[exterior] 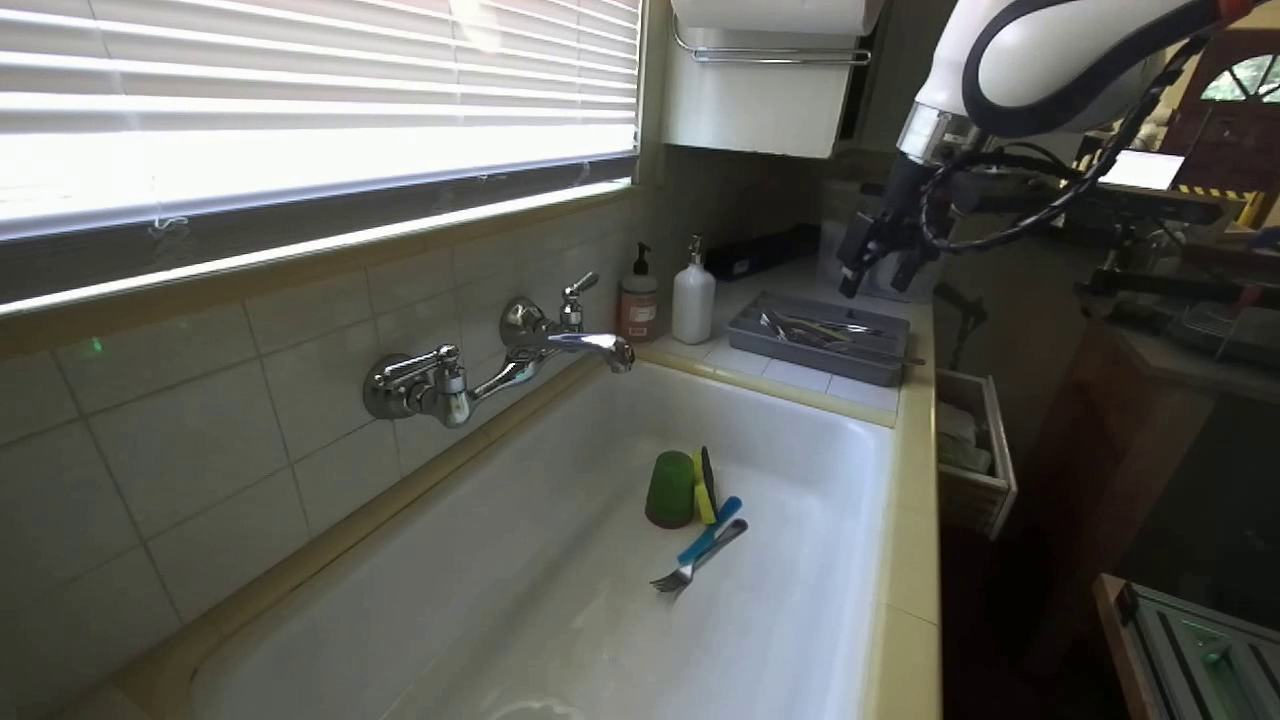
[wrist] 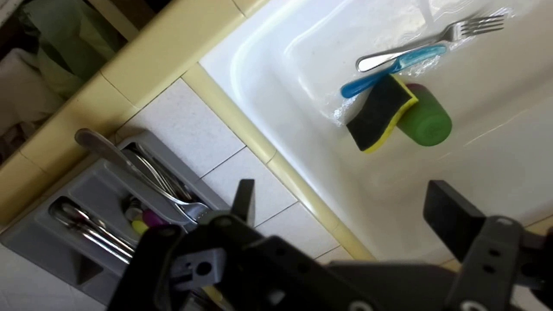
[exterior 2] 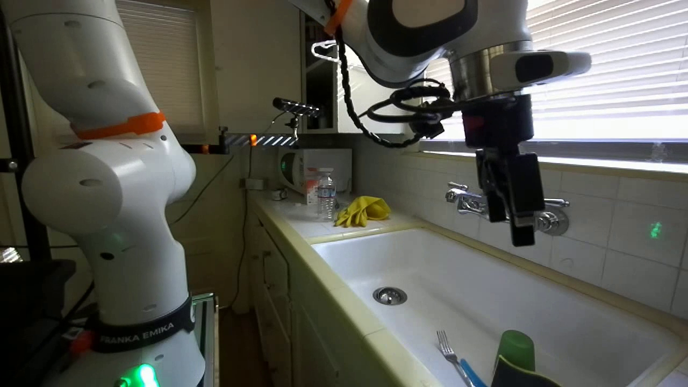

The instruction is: Remove one silver fork from the cutlery holder and put it in the sink.

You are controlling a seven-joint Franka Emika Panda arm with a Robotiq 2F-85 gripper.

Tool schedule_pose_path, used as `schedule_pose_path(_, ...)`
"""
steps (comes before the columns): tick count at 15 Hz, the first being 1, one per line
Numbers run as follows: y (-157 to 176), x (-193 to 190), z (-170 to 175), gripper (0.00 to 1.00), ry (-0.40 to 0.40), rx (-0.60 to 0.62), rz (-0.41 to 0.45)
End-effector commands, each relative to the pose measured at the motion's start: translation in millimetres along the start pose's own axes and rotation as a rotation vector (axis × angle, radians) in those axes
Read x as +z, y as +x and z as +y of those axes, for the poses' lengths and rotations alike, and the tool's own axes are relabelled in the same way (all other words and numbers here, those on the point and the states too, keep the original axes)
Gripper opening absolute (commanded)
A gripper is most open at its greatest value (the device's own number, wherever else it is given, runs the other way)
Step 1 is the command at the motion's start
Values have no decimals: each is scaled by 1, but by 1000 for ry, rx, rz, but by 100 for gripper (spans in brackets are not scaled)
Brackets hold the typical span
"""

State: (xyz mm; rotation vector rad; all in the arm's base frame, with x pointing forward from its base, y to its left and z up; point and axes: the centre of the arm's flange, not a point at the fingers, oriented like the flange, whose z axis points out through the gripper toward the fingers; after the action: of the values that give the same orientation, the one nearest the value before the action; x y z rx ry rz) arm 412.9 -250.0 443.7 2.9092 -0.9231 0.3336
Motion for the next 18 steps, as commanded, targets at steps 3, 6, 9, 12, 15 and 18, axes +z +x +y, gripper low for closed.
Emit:
schedule_pose_path(3,33,36,27,100,23,-54,-30)
schedule_pose_path(6,41,44,26,100,151,-19,-89)
schedule_pose_path(9,29,42,20,100,146,15,-62)
schedule_pose_path(12,32,42,15,100,167,28,-63)
schedule_pose_path(15,33,42,15,100,169,29,-62)
schedule_pose_path(18,36,44,16,100,162,45,-57)
